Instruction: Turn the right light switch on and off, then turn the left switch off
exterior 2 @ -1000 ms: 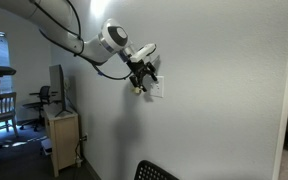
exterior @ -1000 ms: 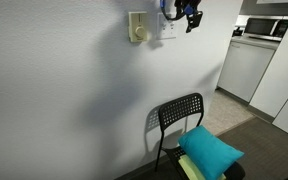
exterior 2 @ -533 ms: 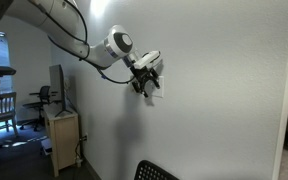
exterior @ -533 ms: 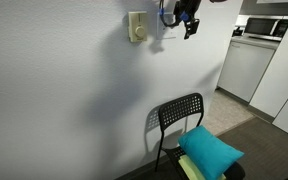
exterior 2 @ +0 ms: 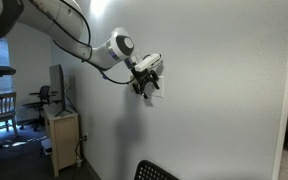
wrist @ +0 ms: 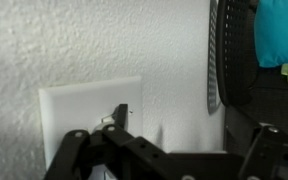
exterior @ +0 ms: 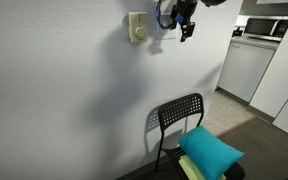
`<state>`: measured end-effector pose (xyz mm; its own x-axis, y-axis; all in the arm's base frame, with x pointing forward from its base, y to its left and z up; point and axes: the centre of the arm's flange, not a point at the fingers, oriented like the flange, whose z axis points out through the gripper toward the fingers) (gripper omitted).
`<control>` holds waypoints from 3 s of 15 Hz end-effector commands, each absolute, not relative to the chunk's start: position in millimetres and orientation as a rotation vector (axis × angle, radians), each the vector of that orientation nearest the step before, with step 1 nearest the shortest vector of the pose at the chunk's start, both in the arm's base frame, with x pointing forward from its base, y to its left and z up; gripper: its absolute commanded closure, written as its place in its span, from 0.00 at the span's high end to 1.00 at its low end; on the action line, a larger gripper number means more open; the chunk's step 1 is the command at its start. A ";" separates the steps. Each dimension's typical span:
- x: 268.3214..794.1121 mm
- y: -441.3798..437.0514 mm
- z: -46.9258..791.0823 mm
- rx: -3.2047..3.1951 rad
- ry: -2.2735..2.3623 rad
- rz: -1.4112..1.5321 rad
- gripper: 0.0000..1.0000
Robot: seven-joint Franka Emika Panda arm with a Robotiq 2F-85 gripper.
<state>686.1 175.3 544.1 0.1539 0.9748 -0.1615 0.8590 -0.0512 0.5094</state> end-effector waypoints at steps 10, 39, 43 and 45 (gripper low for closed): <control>690.7 189.1 584.0 1.934 1.696 0.347 1.00; 704.5 197.7 545.9 2.037 1.767 0.350 1.00; 705.5 225.3 545.9 1.969 1.799 0.324 1.00; 705.0 235.4 552.7 1.929 1.795 0.313 1.00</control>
<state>692.7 216.1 548.3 0.1457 0.9831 -0.1110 0.8746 -0.0755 0.4790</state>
